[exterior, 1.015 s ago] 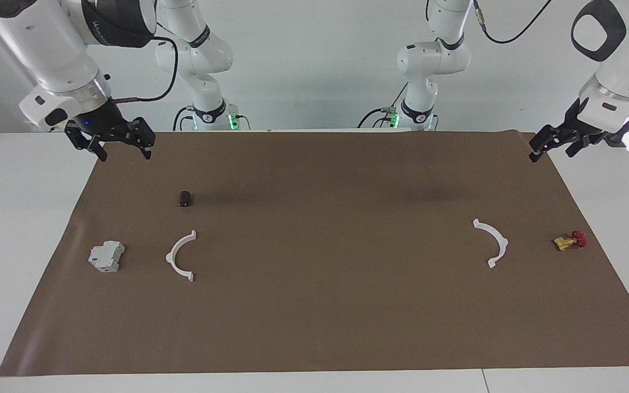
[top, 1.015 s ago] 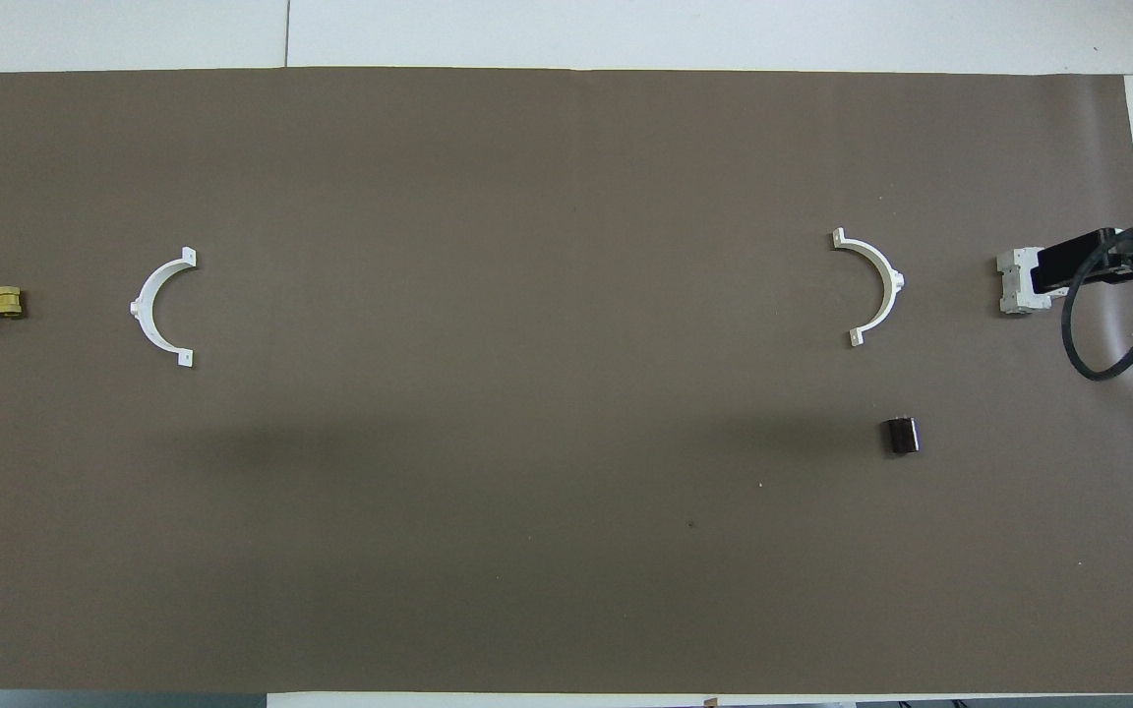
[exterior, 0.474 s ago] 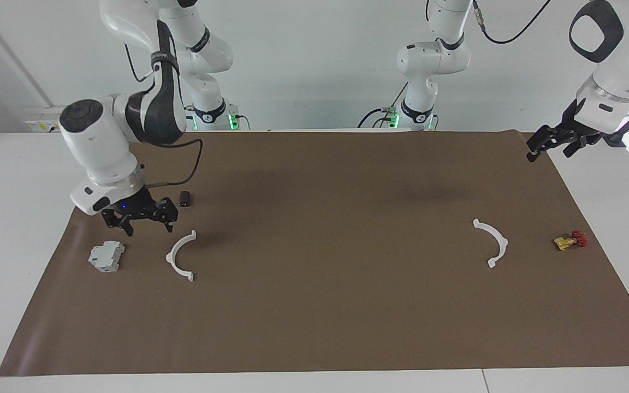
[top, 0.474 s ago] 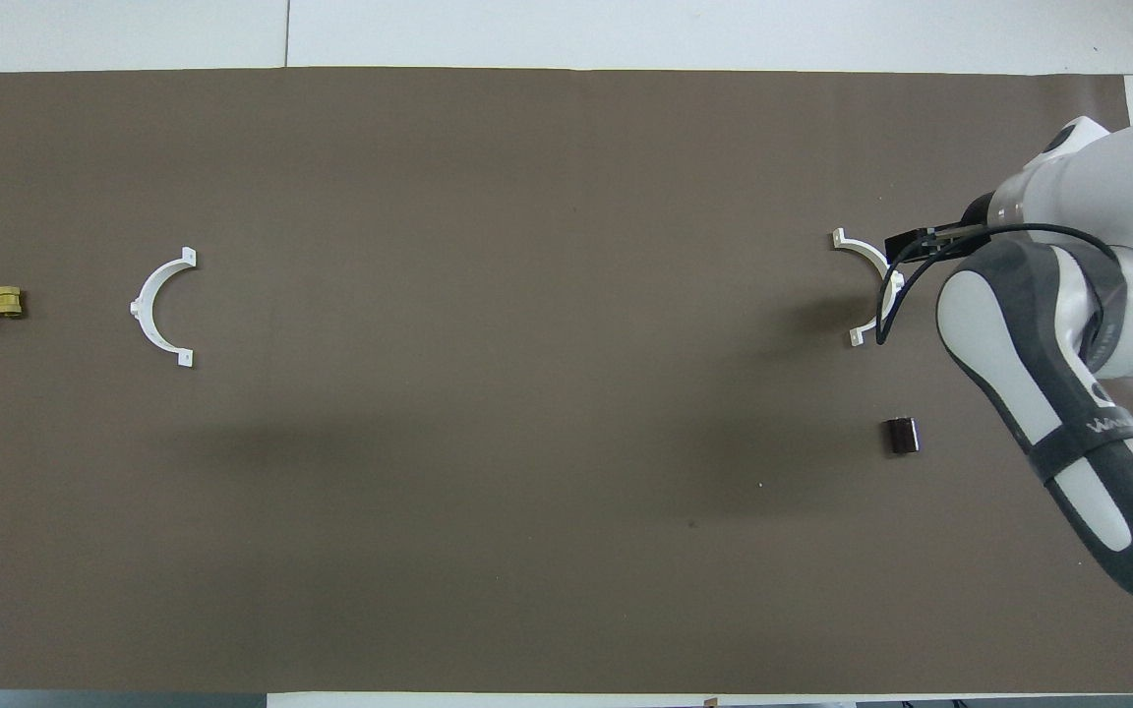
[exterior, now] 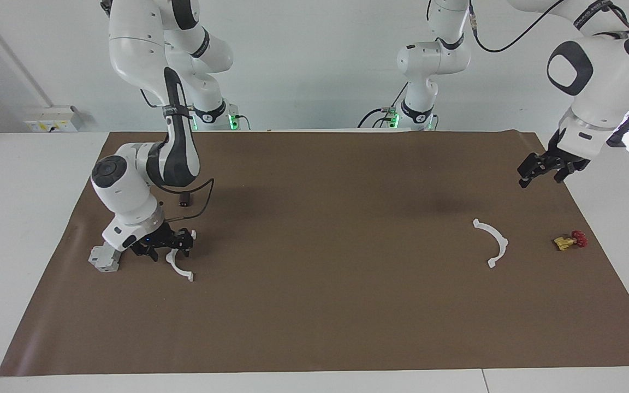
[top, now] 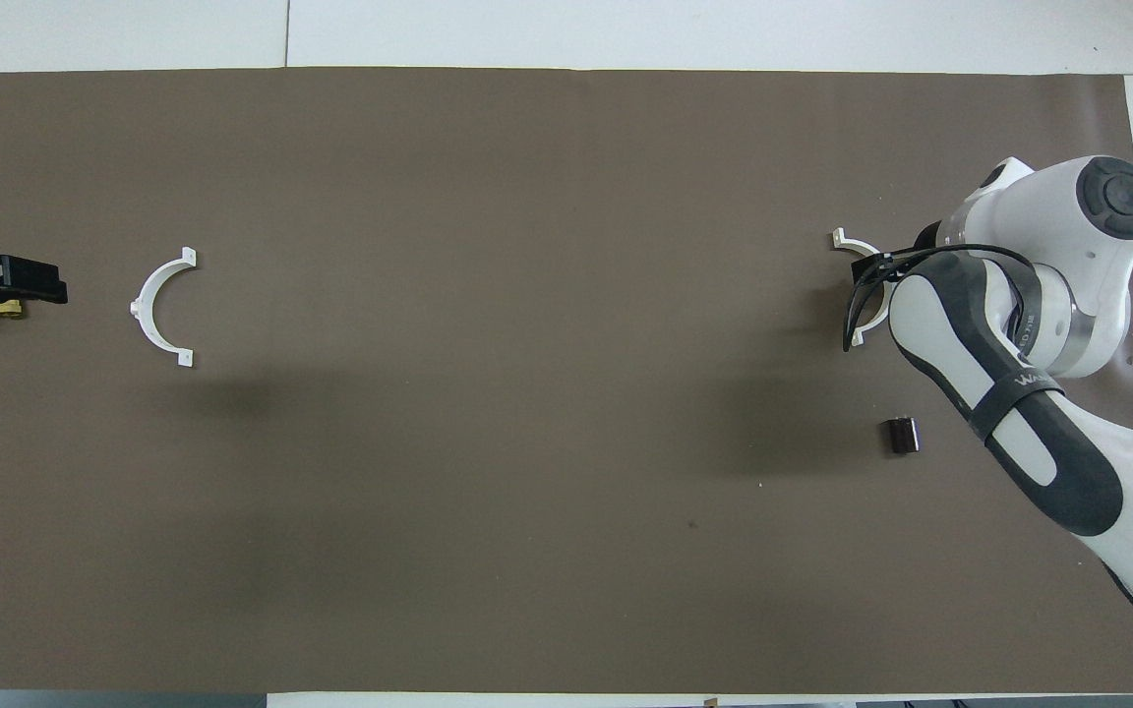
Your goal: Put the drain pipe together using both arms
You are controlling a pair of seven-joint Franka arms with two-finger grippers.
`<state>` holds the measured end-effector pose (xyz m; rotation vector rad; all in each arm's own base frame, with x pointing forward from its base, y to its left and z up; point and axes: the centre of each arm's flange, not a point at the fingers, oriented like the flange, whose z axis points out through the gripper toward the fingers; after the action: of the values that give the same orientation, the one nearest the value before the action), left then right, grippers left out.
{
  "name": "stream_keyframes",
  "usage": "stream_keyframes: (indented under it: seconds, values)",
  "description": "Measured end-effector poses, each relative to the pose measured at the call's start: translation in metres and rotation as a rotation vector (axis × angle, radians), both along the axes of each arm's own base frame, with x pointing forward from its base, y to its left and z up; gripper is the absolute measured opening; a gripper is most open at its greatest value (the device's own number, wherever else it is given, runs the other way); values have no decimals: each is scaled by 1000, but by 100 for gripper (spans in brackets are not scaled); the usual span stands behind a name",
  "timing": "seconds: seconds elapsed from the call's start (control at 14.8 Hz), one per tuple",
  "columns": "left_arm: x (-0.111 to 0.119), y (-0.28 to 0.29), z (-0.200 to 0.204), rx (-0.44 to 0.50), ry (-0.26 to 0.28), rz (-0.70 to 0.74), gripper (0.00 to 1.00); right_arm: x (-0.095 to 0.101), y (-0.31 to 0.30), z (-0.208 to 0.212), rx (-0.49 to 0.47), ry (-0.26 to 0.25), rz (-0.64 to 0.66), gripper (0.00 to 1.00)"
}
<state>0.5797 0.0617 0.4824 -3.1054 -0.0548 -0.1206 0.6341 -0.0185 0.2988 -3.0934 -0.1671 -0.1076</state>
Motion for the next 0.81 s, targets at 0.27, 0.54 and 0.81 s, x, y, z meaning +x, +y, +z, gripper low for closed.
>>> stream_keyframes:
  seconds: [0.27, 0.54, 0.81]
  values:
    - [18, 0, -84, 12, -24, -7, 100, -2, -4, -6, -4, -4, 36, 57]
    - [26, -2, -140, 19, -35, -15, 100, -3, -8, -10, -6, -1, 47, 28]
    - [32, -5, -170, 24, -44, -25, 100, 2, 0, -2, -2, -6, 61, 21]
